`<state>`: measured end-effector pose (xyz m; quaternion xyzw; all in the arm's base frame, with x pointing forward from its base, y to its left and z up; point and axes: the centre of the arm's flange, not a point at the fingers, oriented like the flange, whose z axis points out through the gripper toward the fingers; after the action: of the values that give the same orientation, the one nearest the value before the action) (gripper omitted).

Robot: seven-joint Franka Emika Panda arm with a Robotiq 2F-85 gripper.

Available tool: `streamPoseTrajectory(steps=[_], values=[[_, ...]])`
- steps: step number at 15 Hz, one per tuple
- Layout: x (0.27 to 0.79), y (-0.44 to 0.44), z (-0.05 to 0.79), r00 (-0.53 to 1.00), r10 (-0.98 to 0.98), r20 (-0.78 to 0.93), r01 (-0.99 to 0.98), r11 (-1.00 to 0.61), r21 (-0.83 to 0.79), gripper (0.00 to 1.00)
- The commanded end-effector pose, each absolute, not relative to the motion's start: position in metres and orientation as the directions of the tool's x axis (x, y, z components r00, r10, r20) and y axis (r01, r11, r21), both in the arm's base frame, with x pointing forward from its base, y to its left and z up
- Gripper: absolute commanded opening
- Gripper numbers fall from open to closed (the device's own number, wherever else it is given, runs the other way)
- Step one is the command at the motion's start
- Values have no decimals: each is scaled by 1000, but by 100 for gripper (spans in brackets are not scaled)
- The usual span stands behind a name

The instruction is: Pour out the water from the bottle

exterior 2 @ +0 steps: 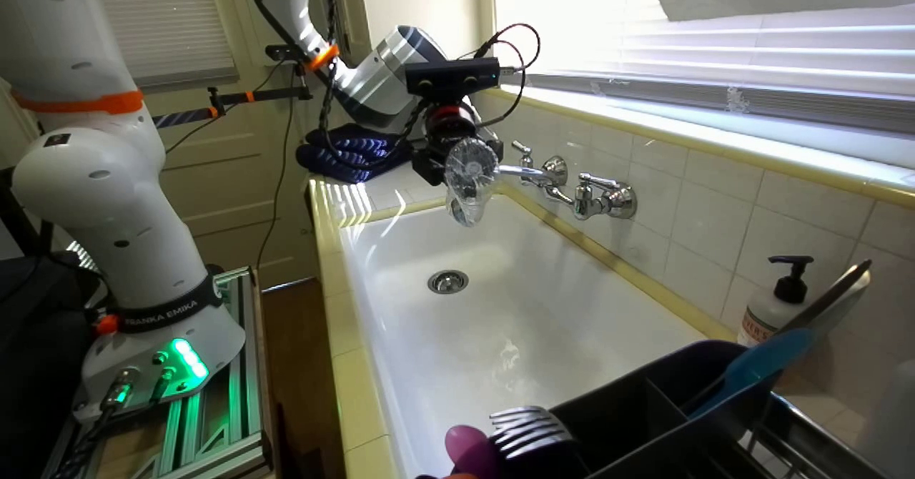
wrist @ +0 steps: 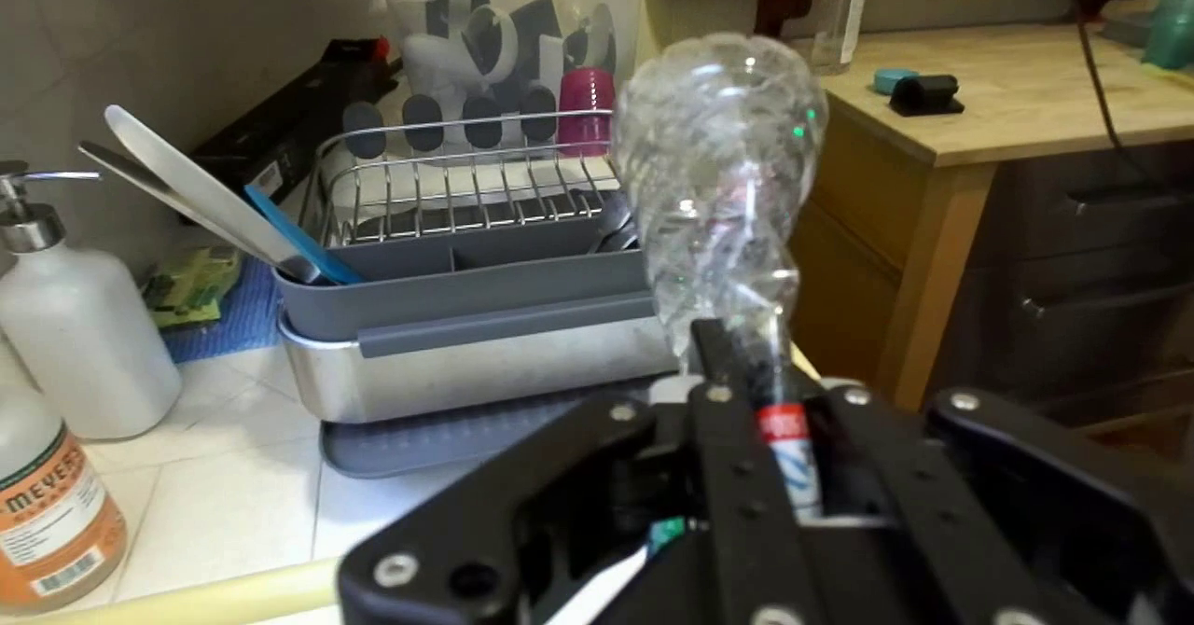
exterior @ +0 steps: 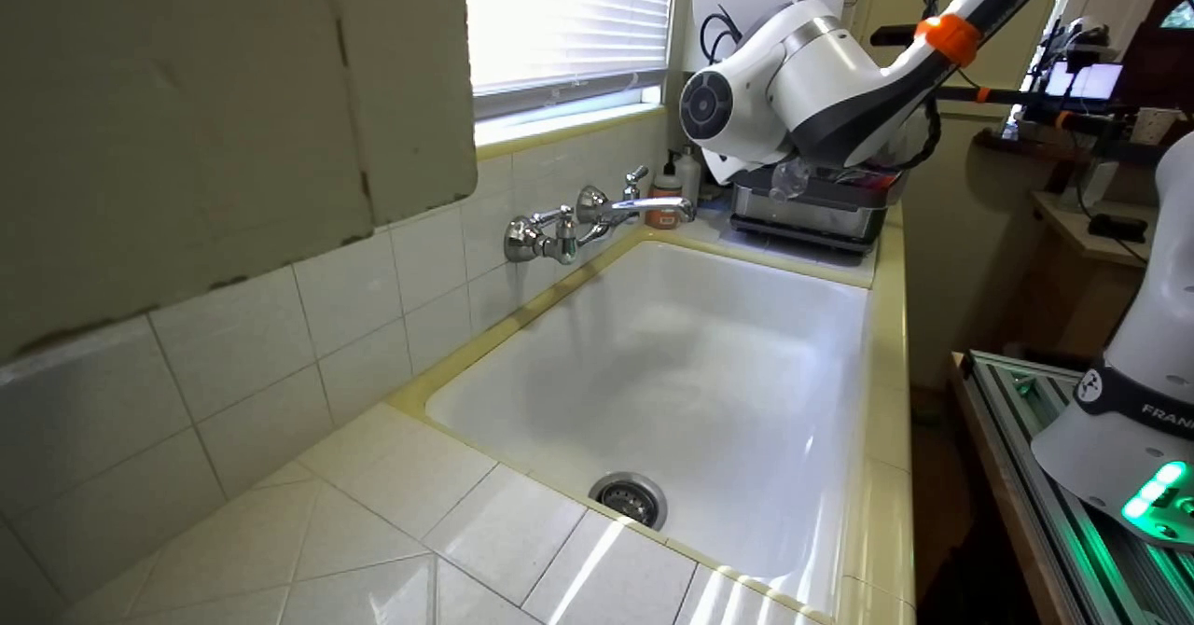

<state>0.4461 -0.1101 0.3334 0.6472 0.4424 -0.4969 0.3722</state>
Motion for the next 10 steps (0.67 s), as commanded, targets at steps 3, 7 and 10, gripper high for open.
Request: streamPoseTrajectory(steps=[3,7,10], values=[[449,-96,318,220,239,-946,942,-303,142,2],[449,-88,321,156,204,-966,964,-244,105,2],[452,-78,328,78,137,-987,983,-173,54,2]])
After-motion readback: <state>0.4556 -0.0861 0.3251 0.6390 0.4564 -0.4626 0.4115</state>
